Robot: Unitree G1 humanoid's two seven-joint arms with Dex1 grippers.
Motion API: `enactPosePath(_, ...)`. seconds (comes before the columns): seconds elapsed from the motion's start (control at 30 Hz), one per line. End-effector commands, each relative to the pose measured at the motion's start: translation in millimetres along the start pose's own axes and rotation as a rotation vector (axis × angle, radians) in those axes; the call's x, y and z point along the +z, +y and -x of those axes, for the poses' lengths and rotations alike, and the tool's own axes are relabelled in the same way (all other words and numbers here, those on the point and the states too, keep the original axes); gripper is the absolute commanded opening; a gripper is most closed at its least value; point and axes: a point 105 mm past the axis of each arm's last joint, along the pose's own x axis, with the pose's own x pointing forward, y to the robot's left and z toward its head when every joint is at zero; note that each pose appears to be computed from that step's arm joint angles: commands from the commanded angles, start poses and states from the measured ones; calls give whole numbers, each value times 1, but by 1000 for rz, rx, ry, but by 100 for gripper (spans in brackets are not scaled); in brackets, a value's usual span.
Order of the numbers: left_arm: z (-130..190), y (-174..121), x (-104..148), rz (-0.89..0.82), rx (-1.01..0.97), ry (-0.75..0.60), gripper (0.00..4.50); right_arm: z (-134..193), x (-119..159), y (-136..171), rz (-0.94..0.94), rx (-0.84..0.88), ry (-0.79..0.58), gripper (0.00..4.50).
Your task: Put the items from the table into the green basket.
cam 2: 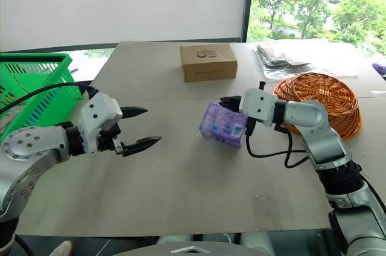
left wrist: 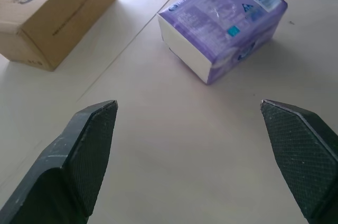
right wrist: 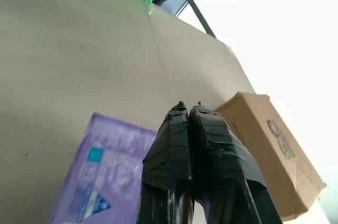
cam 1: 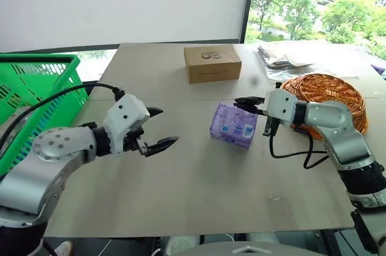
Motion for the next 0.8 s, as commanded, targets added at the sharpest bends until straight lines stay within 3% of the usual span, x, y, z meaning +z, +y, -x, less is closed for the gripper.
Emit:
enactPosePath(0.03, -7, -3, 18, -28, -27, -85, 450, 1, 11, -5, 9, -19, -24, 7)
enactPosePath(0.07, -13, -11, 22, -22, -65, -109, 450, 3, 8, -2, -8, 5, -8, 7)
enactPosePath(0.1, -19, -19, 25, -26, -101, -127, 450, 7, 4, 2, -27, 33, 16, 64)
enactPosePath(0.2, -37, -34, 34, -10, -202, -177, 450, 20, -6, 9, -134, 89, 71, 179)
enactPosePath(0.23, -43, -36, 35, -15, -229, -179, 450, 25, -7, 10, -183, 83, 81, 241)
enactPosePath(0.4, -72, -33, 22, -148, -303, -102, 450, 59, -21, 19, -455, 5, 120, 446)
enactPosePath(0.5, -100, -27, 14, -276, -363, -72, 450, 97, -36, 39, -586, -41, 216, 446)
enactPosePath(0.8, -160, -23, 7, -427, -441, -73, 450, 141, -30, 77, -734, -208, 318, 446)
